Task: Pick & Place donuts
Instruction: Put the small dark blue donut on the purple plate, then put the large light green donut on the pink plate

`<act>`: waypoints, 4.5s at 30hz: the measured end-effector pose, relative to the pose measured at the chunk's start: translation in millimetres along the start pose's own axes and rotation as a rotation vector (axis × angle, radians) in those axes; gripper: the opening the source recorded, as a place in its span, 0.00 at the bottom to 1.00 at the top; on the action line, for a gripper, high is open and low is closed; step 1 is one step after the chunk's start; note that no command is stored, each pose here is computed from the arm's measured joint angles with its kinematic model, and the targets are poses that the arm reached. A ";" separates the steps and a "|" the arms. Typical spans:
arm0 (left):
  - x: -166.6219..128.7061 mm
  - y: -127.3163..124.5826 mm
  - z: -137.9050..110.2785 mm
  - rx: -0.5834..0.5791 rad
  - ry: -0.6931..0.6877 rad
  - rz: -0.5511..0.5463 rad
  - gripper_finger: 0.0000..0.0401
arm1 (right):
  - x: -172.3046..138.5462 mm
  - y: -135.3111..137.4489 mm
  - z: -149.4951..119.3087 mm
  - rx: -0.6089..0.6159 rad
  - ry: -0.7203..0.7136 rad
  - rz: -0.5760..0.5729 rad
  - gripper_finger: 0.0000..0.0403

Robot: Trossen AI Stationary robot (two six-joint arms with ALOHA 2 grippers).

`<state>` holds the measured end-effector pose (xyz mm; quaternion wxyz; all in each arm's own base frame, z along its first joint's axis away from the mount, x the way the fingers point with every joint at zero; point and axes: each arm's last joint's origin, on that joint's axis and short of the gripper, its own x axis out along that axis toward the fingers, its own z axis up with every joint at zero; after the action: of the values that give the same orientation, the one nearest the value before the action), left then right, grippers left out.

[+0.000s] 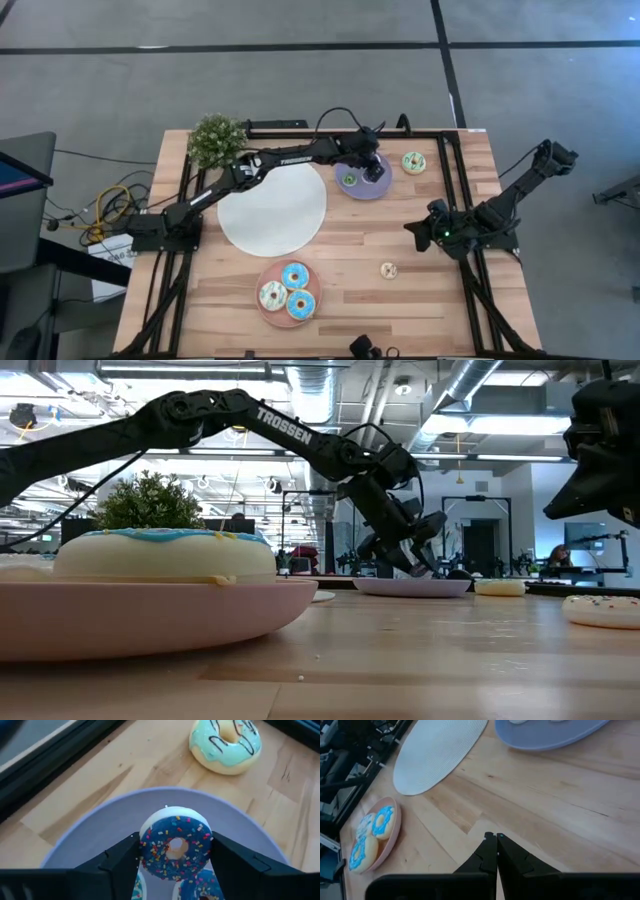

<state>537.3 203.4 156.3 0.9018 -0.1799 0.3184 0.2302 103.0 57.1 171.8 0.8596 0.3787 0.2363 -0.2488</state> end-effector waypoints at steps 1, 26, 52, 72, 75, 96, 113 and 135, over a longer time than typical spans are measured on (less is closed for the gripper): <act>0.0 0.1 -0.5 0.001 0.005 0.002 0.56 | 0.0 0.0 0.0 0.000 0.000 0.000 0.00; -61.7 -23.1 39.1 0.010 -0.020 -0.132 0.63 | -0.3 1.5 -1.0 0.009 0.035 0.015 0.00; -190.0 -268.7 -86.3 0.376 0.176 -0.305 0.00 | -6.4 5.1 -13.2 -0.122 0.291 0.104 0.00; -268.0 -159.9 -192.7 0.268 0.005 -0.516 0.00 | 1.2 15.4 2.1 0.032 0.105 0.140 0.00; -284.2 -130.0 -208.5 0.358 -0.074 -0.553 0.00 | 3.3 14.9 4.9 0.050 0.088 0.127 0.00; -331.9 -18.3 -257.8 0.464 -0.317 -0.488 0.00 | 23.6 0.5 68.0 0.129 -0.374 -0.170 0.15; -362.6 5.2 -241.2 0.367 -0.570 -0.290 0.00 | 17.7 -55.5 195.8 0.119 -0.091 -0.596 0.57; -362.2 5.9 -241.0 0.238 -0.553 -0.298 0.00 | 87.5 -141.4 225.0 0.398 0.334 -0.802 0.51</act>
<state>165.4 -14.2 216.6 0.9925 -0.0486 0.0565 0.0969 133.2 -221.0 179.7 0.5566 0.4498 0.4466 -0.5370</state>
